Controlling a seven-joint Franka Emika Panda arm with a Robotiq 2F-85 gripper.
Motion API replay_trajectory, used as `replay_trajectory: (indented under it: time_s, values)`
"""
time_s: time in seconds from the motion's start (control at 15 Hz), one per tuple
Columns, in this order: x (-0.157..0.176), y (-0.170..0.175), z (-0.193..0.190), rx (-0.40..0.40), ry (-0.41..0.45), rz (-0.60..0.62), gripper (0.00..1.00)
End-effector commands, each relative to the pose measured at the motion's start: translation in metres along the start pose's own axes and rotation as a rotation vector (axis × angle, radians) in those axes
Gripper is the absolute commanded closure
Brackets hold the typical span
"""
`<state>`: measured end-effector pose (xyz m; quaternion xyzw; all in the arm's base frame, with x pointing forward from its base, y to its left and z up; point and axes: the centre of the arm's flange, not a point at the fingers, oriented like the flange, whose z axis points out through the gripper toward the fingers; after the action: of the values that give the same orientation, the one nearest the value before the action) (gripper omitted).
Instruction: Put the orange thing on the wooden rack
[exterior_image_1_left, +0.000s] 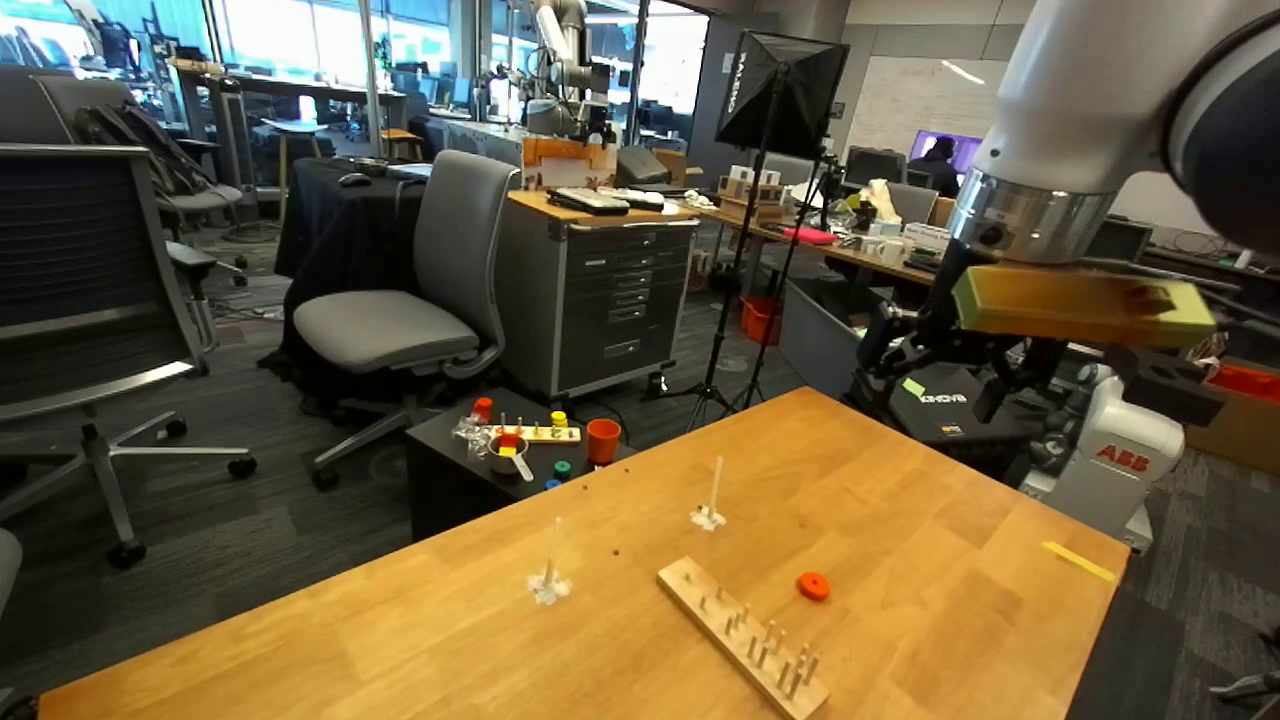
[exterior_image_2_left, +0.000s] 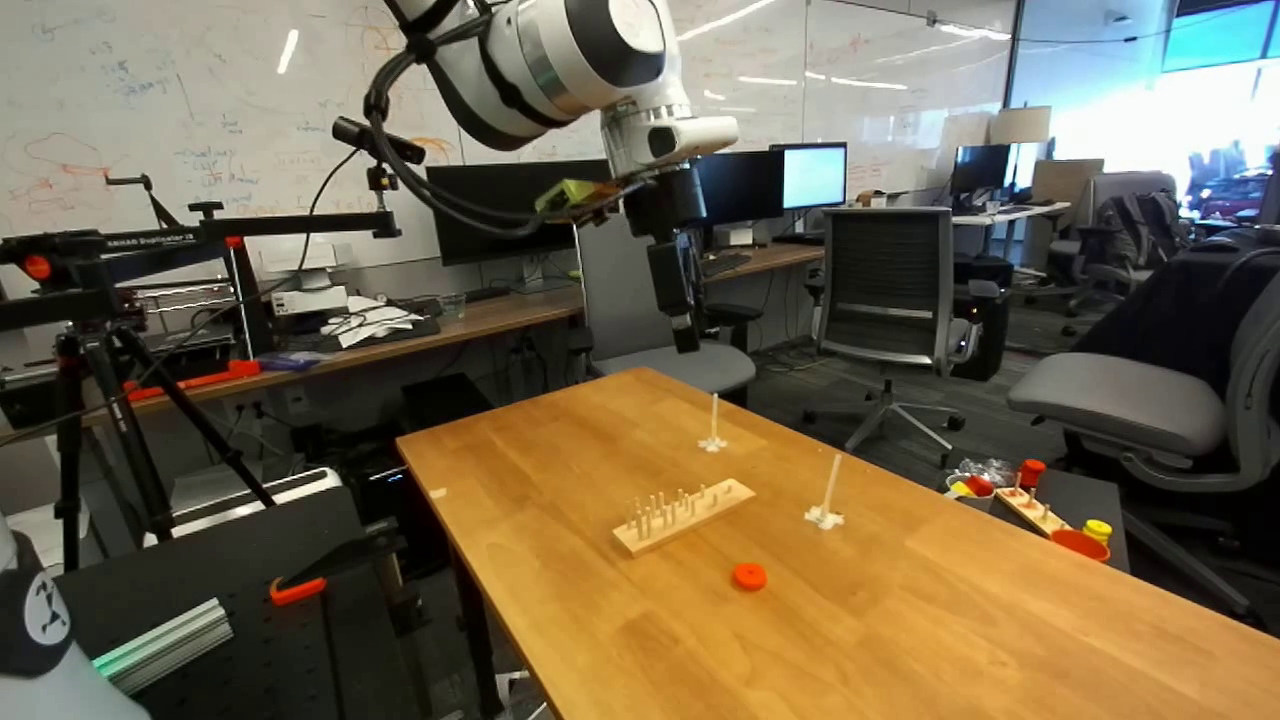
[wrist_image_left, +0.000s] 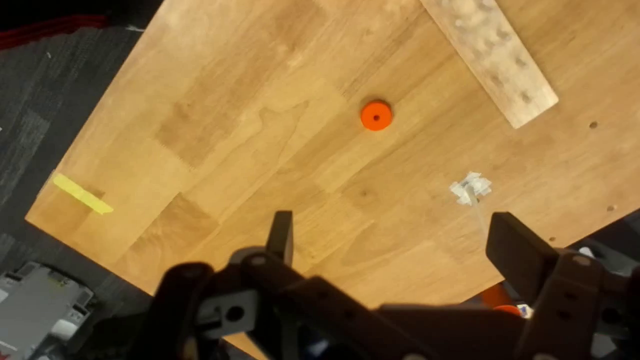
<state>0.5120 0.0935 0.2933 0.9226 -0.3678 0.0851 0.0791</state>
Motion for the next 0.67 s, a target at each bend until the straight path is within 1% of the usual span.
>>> replay_trajectory:
  time_s: [0.0, 0.13, 0.2, 0.27, 0.33, 0.4, 0.53, 0.6]
  values:
    - [0.018, -0.011, 0.056, 0.028, -0.009, 0.202, 0.0]
    - [0.028, -0.008, 0.076, 0.013, -0.029, 0.313, 0.0]
    - [0.031, -0.007, 0.083, -0.01, -0.042, 0.309, 0.0]
    - [0.033, -0.001, 0.082, -0.051, -0.094, 0.203, 0.0]
    - [0.034, 0.007, 0.081, -0.076, -0.131, 0.124, 0.0]
    - [0.034, 0.012, 0.08, -0.066, -0.166, 0.08, 0.0]
    - [0.037, 0.021, 0.071, -0.071, -0.212, -0.029, 0.0]
    - [0.04, 0.024, 0.07, -0.09, -0.227, -0.083, 0.0]
